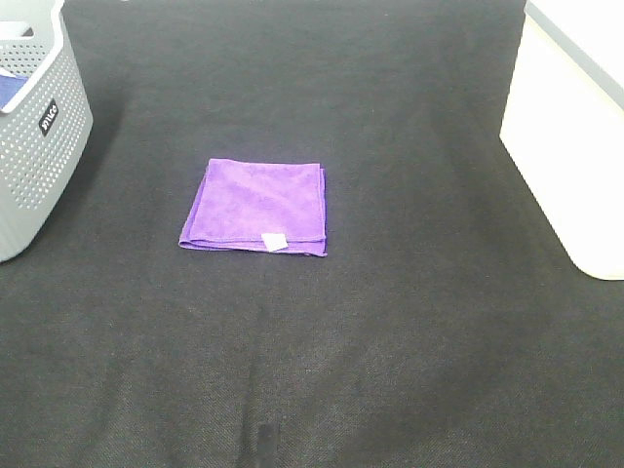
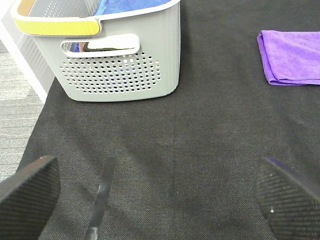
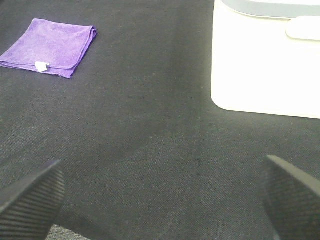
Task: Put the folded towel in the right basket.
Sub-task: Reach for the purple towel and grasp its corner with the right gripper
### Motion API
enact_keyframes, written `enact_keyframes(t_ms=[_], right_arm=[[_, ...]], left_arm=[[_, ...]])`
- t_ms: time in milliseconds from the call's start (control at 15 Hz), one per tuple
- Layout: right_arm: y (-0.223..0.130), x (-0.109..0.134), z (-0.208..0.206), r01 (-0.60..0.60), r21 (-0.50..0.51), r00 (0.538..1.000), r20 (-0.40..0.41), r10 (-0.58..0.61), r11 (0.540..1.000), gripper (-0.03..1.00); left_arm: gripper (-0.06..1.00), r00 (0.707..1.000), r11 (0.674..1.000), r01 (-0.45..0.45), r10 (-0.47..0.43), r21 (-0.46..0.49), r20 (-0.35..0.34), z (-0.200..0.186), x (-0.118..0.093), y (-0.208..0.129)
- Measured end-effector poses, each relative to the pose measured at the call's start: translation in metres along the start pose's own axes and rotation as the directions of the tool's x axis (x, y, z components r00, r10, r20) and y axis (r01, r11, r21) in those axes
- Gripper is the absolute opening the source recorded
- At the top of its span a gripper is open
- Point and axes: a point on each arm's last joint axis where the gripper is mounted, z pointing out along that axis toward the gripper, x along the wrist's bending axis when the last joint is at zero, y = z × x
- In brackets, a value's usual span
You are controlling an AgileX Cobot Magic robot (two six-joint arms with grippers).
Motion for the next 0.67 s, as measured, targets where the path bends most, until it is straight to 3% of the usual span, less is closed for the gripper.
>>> enact_keyframes(t_ms=[667], right_arm=[[0.0,0.0,0.0,0.0,0.0,1.0,0.0,0.0,1.0,0.96]], left_arm=[[0.99,1.0,1.0,0.0,0.0,0.0,0.0,0.0,0.0,0.0]])
